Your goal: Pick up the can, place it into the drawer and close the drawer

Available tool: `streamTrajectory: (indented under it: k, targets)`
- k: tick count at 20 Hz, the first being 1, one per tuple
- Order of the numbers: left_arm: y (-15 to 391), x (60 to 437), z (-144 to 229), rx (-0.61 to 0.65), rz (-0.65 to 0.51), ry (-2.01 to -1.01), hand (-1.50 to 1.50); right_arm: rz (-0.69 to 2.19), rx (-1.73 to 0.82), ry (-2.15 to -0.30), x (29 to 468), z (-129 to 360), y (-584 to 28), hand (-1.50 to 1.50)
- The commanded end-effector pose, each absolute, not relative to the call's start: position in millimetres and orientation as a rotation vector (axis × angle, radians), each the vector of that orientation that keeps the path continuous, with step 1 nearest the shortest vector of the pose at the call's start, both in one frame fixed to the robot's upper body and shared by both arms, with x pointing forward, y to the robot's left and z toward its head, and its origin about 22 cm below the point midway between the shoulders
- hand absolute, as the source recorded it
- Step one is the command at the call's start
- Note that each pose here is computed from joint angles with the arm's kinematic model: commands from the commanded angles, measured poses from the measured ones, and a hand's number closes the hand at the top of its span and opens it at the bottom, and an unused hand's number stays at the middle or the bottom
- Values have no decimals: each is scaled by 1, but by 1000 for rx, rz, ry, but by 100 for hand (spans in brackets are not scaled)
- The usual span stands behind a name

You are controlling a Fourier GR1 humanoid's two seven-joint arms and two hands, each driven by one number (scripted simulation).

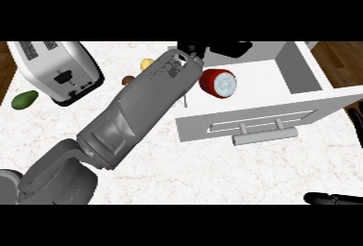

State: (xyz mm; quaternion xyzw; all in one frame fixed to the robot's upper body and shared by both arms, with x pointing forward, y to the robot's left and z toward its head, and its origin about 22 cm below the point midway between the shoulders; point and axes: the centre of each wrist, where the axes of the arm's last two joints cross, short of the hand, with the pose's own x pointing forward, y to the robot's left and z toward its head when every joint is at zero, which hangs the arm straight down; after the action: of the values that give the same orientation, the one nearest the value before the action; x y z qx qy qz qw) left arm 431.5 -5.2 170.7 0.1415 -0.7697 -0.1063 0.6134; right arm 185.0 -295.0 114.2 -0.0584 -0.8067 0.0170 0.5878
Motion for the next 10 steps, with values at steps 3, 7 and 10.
streamTrajectory:
  k: [3,7,10]
  targets:
    - [-1,432,161,345,-205,-1776,-150,50,-144,-1877,177,109,-299,-150]
    - [-2,430,160,346,-162,-1773,-150,89,-180,-1910,173,129,-296,-150]
    - [-2,427,154,342,-122,-1757,-150,188,-244,-1959,176,128,-295,-150]
